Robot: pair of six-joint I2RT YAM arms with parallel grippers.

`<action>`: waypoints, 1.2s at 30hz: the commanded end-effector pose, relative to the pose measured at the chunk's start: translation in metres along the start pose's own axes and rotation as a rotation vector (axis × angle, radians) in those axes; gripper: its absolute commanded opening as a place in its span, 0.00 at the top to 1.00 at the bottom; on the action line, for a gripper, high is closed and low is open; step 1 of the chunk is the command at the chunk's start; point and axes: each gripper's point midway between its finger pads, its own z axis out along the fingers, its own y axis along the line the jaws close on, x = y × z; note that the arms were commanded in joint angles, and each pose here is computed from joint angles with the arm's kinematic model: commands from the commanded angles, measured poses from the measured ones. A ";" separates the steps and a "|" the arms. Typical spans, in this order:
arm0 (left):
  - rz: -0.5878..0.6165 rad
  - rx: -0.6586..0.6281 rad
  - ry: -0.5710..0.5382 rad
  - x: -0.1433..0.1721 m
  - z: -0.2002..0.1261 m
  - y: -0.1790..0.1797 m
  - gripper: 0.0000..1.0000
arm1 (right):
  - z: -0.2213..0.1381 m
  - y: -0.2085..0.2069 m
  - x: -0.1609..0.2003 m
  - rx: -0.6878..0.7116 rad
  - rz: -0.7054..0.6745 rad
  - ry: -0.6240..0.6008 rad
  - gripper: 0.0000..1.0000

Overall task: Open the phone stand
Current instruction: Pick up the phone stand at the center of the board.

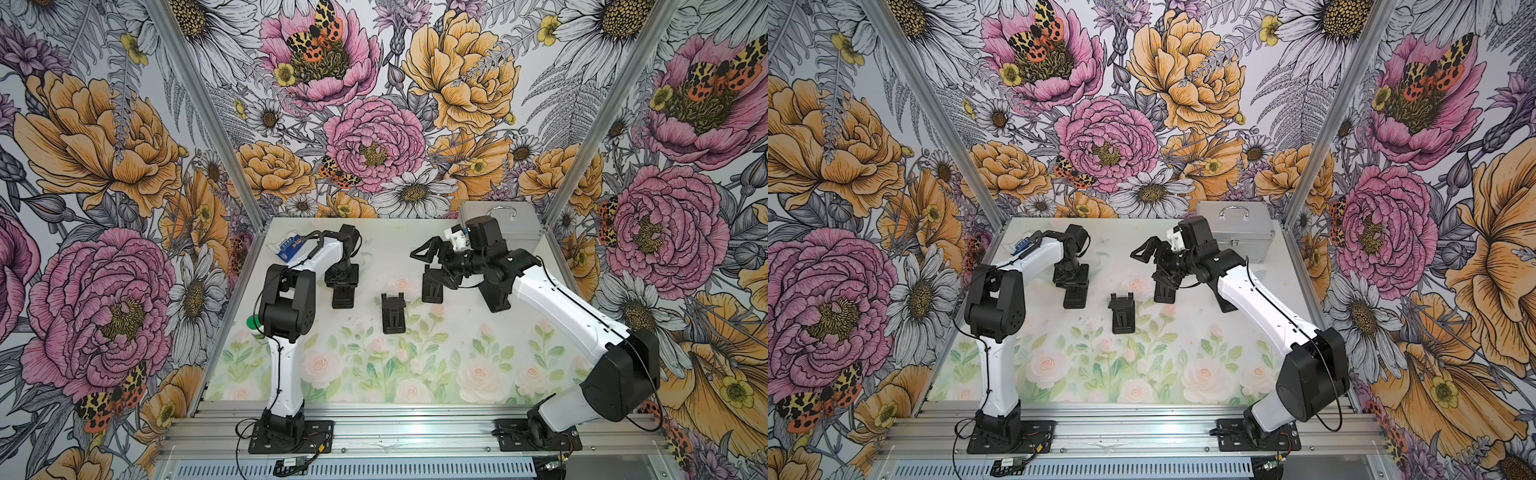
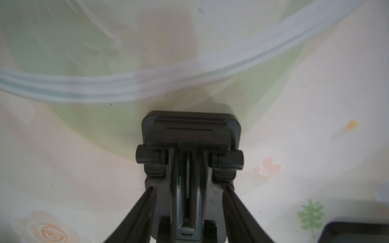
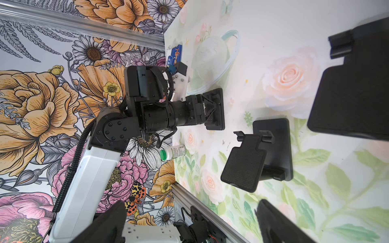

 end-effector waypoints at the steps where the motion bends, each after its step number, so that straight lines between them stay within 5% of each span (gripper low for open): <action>1: 0.026 -0.002 -0.015 -0.006 0.001 -0.003 0.46 | -0.004 -0.002 -0.003 0.001 -0.010 -0.014 0.01; 8: 0.031 0.006 -0.012 -0.005 0.005 -0.007 0.49 | -0.005 -0.008 -0.003 0.010 -0.002 -0.017 0.01; 22: 0.042 0.015 -0.024 -0.005 0.000 -0.012 0.93 | -0.006 -0.011 -0.004 0.014 -0.010 -0.022 0.01; 36: 0.062 0.078 -0.082 -0.003 -0.033 -0.029 1.00 | -0.003 -0.004 -0.014 0.008 -0.052 -0.032 0.01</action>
